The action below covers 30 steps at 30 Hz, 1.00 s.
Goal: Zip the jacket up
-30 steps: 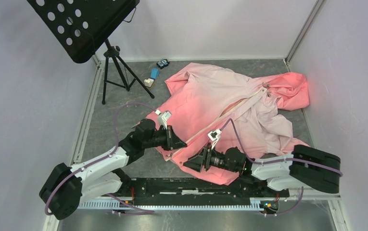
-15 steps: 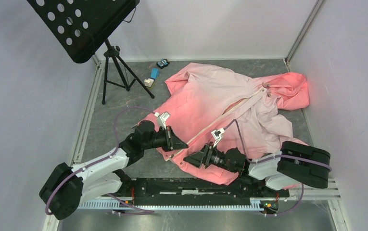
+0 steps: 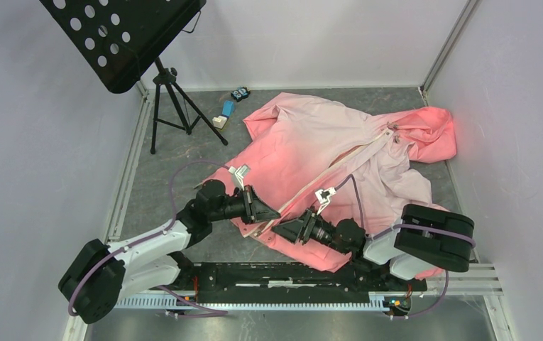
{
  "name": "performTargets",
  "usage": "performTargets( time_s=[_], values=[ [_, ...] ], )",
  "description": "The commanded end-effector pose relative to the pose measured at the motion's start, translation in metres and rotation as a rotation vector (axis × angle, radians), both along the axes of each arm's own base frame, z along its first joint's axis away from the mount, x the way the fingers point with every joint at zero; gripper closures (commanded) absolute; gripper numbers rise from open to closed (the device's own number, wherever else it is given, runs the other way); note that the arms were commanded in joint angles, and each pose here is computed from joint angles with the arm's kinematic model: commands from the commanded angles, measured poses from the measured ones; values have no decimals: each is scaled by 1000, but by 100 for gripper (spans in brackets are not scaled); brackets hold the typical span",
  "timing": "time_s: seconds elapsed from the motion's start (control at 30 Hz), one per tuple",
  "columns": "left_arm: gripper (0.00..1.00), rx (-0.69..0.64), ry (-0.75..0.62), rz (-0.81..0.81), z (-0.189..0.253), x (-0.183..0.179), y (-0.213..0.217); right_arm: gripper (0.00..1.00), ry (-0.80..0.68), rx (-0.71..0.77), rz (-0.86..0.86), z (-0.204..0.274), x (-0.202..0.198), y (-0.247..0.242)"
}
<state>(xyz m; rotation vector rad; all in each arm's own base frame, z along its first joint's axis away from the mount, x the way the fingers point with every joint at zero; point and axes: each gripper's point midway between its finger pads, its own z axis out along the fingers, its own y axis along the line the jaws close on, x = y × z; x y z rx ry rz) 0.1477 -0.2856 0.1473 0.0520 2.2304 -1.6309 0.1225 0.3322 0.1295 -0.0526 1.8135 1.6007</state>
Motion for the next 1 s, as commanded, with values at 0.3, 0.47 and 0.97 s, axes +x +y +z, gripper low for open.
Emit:
performTargets(
  time_s=[0.3, 0.47, 0.97],
  values=[
    [98, -85, -25, -115, 12, -18, -6, 40, -119, 39, 13, 28, 7, 7],
    [98, -96, -33, -137, 15, -16, -11, 46, -159, 27, -9, 31, 11, 5],
    [98, -138, -16, -159, 19, -16, -16, 62, -174, 87, -38, 42, 13, -3]
  ],
)
